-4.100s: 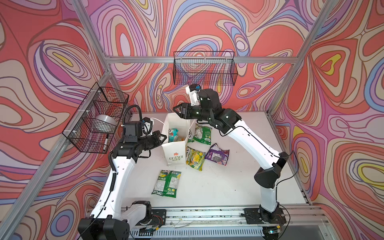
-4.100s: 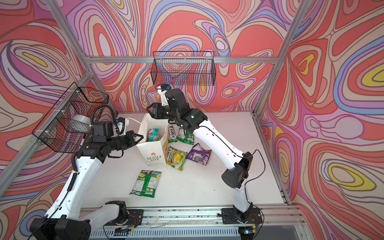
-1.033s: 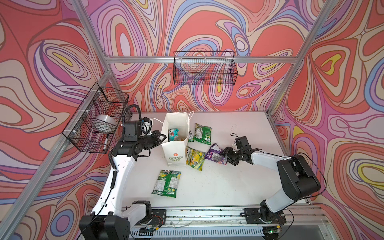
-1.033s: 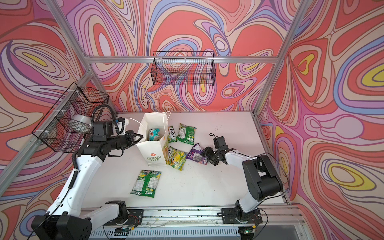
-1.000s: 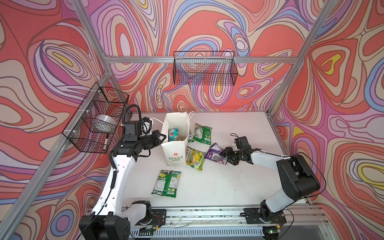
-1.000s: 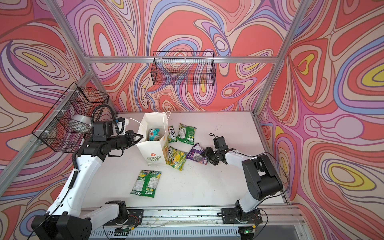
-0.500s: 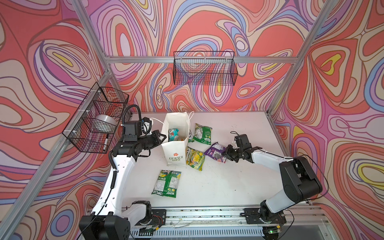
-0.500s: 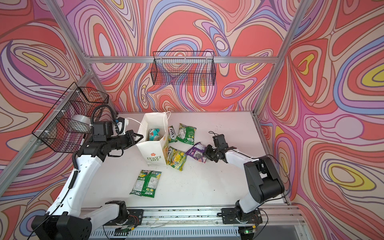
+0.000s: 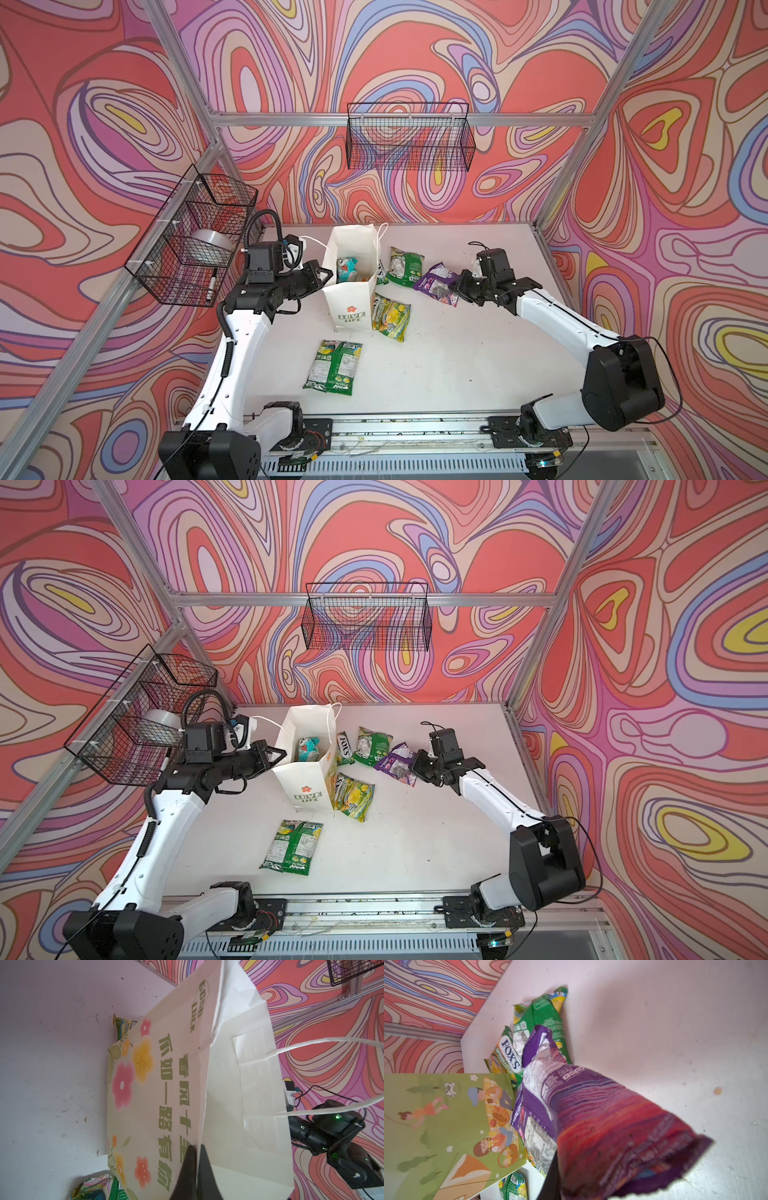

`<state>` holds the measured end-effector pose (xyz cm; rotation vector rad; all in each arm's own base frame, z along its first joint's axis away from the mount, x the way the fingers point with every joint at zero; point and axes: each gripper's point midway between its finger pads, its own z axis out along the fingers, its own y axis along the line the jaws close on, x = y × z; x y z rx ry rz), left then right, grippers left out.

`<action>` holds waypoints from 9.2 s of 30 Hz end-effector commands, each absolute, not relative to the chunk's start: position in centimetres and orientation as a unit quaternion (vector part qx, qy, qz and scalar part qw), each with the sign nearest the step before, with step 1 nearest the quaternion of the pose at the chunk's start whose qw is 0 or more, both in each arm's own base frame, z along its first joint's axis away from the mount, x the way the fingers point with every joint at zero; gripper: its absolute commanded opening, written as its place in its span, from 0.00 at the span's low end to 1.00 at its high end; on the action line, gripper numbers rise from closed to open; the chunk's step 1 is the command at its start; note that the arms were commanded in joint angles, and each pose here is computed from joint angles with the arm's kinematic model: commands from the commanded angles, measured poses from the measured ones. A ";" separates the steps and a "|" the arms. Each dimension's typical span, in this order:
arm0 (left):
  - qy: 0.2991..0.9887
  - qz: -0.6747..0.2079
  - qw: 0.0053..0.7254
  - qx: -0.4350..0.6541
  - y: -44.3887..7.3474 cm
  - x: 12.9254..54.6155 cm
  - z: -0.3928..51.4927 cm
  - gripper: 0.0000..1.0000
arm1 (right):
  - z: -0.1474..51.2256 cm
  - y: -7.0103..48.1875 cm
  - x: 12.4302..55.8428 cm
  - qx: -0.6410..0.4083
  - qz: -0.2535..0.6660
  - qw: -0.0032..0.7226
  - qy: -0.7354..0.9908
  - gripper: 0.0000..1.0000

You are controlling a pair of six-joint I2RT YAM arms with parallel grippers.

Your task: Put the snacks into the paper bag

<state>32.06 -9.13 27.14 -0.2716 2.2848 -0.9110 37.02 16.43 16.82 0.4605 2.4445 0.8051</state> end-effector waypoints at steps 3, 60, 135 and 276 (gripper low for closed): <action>0.855 -0.369 0.356 -0.082 -9.6 32.5 28.8 0.00 | 24.5 17.3 38.2 0.117 0.299 0.342 0.883 0.00; 0.844 -0.391 0.359 -0.076 -10.2 32.5 29.4 0.00 | 34.2 37.9 36.0 -0.167 0.204 0.409 0.873 0.00; 0.849 -0.383 0.354 -0.082 -9.9 32.6 28.8 0.00 | 31.6 33.1 39.0 -0.049 0.158 0.446 0.879 0.80; 0.883 -0.308 0.347 0.067 -39.6 31.9 28.3 0.00 | 25.9 5.5 31.6 0.241 -0.057 0.379 0.892 0.25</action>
